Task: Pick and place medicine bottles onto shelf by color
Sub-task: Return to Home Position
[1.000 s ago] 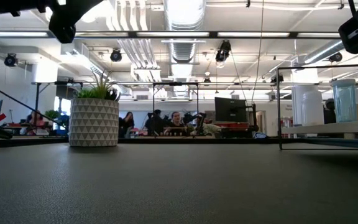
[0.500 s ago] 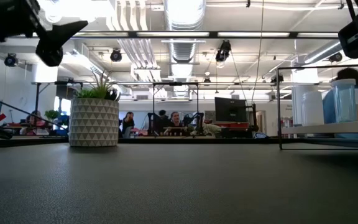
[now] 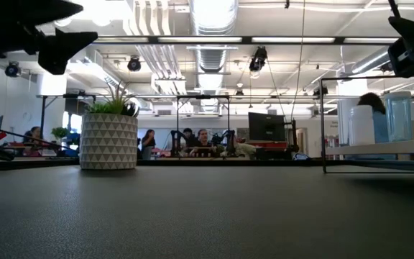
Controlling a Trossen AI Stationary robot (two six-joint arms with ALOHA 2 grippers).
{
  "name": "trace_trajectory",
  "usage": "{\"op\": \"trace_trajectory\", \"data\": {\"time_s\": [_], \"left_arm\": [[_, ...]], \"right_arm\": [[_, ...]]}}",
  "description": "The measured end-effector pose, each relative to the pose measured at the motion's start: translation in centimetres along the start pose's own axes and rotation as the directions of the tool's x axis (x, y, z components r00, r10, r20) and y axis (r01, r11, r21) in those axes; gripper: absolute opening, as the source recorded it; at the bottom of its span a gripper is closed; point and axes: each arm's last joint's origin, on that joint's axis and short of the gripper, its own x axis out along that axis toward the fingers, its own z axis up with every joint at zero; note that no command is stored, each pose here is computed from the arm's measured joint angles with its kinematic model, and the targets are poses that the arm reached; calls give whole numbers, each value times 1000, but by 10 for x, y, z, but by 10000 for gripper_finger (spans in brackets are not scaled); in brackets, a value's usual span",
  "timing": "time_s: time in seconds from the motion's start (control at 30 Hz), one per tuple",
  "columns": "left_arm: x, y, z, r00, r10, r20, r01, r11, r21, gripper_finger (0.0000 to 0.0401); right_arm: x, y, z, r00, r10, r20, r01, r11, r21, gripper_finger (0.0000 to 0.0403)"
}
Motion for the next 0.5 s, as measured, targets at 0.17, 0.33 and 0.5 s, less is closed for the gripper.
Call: {"op": "trace_trajectory", "data": {"time_s": [0.17, 0.33, 0.5], "left_arm": [[0, 0, -4, 999, 2, -35, 8, 960, 282, 286], [0, 0, -5, 999, 2, -41, 11, 947, 322, 286], [1, 0, -7, 998, 3, -57, 16, 943, 333, 286]], "right_arm": [[0, 0, 0, 1000, 0, -1, 0, 1000, -1, 244], [0, 0, 0, 1000, 1, -1, -1, 1000, 0, 244], [0, 0, 0, 1000, 1, -1, -1, 1000, -1, 244]]}}
